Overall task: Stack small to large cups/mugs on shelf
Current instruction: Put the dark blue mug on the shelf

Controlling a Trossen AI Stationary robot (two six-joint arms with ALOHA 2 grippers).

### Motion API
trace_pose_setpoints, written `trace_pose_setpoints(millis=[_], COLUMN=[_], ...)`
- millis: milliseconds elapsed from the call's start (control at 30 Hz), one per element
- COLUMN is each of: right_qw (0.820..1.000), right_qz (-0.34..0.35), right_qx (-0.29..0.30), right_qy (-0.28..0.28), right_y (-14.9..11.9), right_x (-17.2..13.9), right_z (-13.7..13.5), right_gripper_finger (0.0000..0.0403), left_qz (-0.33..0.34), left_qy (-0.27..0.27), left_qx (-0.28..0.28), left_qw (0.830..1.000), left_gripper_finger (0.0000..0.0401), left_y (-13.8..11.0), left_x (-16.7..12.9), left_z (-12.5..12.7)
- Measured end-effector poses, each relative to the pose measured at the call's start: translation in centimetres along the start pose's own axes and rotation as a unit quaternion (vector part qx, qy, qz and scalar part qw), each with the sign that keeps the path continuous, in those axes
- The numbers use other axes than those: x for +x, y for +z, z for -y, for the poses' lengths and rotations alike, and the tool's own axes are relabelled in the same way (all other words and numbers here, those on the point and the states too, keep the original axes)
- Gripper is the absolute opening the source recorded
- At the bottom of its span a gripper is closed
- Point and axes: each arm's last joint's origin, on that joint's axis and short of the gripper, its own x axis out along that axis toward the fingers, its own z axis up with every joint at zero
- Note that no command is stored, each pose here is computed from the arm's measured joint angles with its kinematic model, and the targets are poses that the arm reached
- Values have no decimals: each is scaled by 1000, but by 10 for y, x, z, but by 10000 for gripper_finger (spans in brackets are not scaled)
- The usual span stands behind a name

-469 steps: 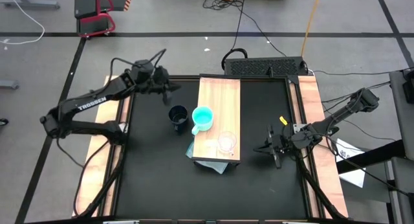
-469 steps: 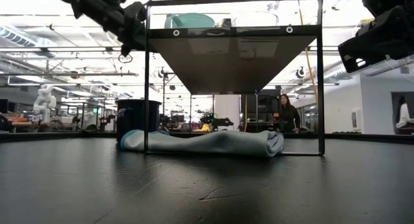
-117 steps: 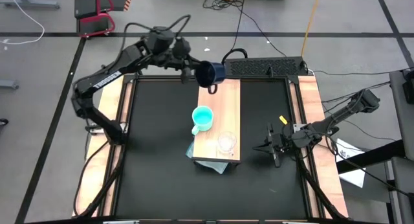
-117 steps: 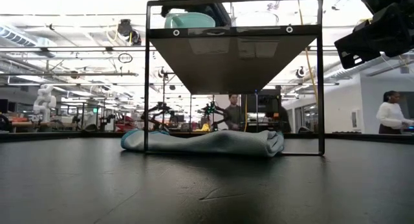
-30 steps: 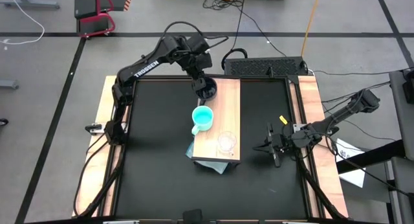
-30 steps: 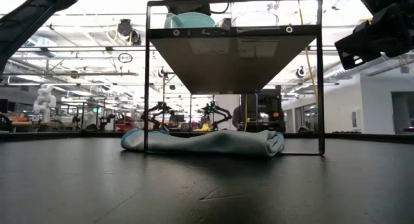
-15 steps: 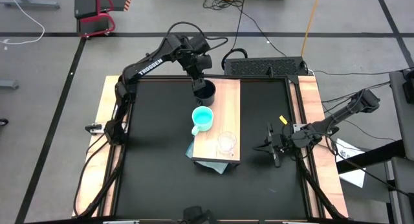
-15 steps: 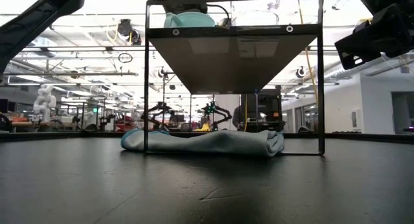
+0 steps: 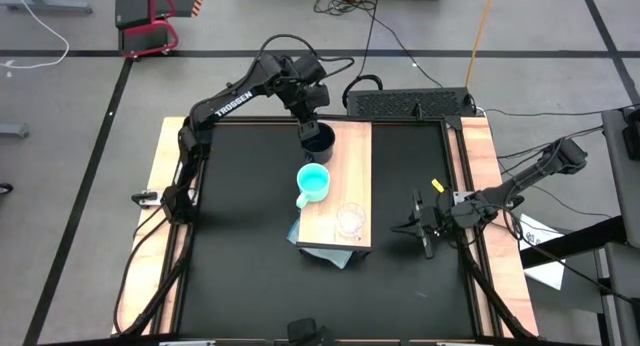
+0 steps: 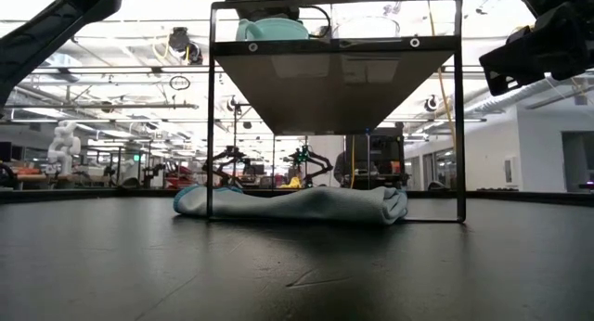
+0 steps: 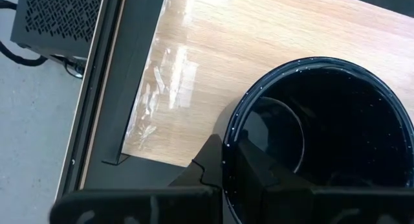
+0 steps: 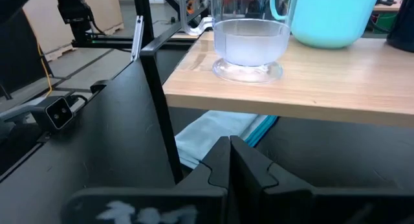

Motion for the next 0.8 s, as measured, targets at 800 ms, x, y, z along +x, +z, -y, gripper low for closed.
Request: trace_pose_setpoints(millis=[800], right_qw=[1000], right_qz=[0], right_qx=[7], right_qy=[-1], right_y=[0], right_x=[0], right_z=[0], right_gripper_finger=[0], left_qz=[29], left_qy=[-2], left_qx=[3], left_qw=[1000], left_gripper_finger=[16], left_y=[7], left_x=[2], left_z=[3])
